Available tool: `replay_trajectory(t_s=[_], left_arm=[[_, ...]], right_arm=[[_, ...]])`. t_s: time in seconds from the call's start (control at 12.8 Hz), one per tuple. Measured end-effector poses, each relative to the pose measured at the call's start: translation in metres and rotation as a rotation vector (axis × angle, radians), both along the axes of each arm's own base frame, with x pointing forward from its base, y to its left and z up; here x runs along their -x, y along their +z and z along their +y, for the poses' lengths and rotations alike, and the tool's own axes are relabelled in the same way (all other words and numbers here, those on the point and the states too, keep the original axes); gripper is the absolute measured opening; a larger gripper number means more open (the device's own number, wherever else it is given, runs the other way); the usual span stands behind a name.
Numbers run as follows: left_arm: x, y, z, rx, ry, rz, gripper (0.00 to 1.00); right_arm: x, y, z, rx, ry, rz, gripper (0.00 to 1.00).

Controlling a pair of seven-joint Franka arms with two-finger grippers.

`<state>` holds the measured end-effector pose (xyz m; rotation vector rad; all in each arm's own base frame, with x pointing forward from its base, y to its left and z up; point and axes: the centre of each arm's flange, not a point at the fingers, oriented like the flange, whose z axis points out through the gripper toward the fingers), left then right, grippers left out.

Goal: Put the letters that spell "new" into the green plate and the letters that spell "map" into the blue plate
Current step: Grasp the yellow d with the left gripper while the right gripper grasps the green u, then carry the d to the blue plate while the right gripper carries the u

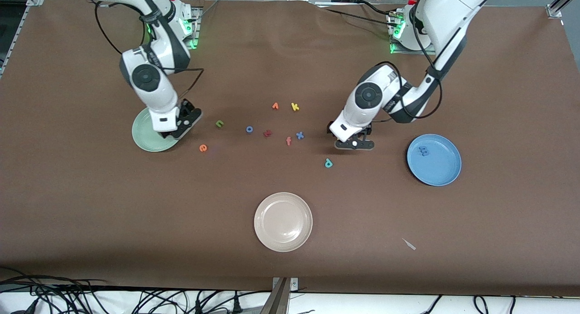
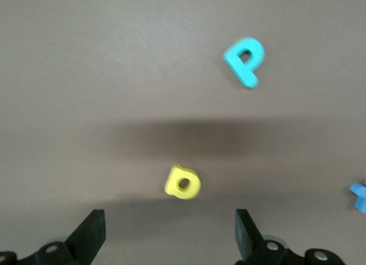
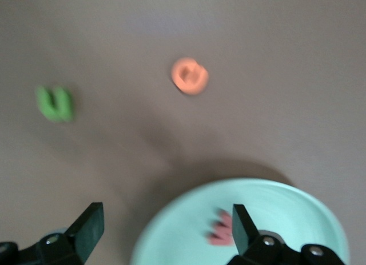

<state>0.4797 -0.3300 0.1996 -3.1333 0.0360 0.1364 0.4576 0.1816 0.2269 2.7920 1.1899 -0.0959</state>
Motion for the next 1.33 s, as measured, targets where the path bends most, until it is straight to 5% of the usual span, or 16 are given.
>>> replay_trajectory(t_s=[0.16, 0.31, 0.7, 1.02, 1.25, 1.33], left_arm=[[0.005, -0.007, -0.005, -0.001, -0.017, -0.014, 1.00], [0.005, -0.016, -0.003, 0.007, -0.016, -0.013, 0.96], [0.003, -0.026, -0.001, -0.005, -0.041, -0.018, 0.82], [-0.007, -0.030, -0.002, 0.004, -0.028, -0.018, 0.68], [-0.012, -0.031, -0.003, 0.011, -0.022, -0.019, 0.66], [-0.013, -0.030, -0.004, 0.013, -0.022, -0.022, 0.58]], right_arm=[[0.015, 0.002, 0.034, -0.010, -0.162, -0.025, 1.00], [0.022, -0.003, 0.049, -0.027, -0.192, -0.029, 1.00], [0.026, -0.040, 0.062, -0.114, -0.009, -0.007, 0.95], [0.030, -0.043, 0.071, -0.121, 0.058, -0.011, 0.61], [0.035, -0.048, 0.077, -0.113, 0.097, -0.006, 0.58], [0.035, -0.049, 0.077, -0.109, 0.111, -0.007, 0.58]])
